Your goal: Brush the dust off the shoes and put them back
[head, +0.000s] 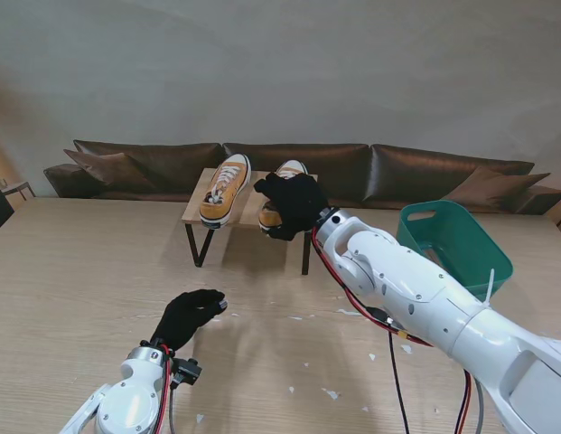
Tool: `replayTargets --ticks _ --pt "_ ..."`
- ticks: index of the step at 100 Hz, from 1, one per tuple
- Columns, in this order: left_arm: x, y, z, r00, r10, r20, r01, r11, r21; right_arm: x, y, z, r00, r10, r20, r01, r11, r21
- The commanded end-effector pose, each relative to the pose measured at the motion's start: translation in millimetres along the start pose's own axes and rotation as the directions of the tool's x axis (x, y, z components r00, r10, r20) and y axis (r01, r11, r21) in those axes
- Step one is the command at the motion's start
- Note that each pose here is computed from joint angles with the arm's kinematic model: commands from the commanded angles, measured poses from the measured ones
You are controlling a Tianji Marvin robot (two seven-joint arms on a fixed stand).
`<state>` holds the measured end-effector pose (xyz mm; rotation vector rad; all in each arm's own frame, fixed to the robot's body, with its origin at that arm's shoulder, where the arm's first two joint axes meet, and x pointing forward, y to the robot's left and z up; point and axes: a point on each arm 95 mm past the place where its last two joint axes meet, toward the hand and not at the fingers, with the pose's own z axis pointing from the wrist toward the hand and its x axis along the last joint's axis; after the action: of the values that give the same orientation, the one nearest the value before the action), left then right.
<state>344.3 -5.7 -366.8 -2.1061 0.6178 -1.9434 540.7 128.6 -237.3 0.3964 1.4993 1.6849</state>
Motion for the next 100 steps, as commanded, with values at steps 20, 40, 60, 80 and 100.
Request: replayTargets --ticks 20,40,60,80,100 --pt "0.8 0.9 1.4 1.000 0.000 -0.008 -0.001 1.000 -0.026 8.7 19.0 -8.7 0.997 0.075 0.023 -0.074 0.996 -0.048" --pt "5.6 -0.6 5.3 0.999 0.010 -0.037 -0.011 0.999 -0.034 15.2 38.1 -22.7 0.989 0.146 0.038 -0.142 0.985 -0.095" --pt "10.4 -1.3 7.8 0.998 0.016 -0.062 -0.019 0.999 -0.047 20.3 49.9 -41.9 0.976 0.212 0.051 -0.203 0.970 -0.133" --pt "15.1 -2.0 8.4 0.996 0.017 -0.089 -0.022 0.998 -0.054 24.6 49.7 -62.8 0.955 0.290 0.068 -0.278 0.950 -0.143" --pt "18.1 -2.8 9.2 0.992 0.027 -0.120 -0.034 0.998 -0.058 34.2 45.8 -89.3 0.921 0.381 0.078 -0.366 0.917 -0.162"
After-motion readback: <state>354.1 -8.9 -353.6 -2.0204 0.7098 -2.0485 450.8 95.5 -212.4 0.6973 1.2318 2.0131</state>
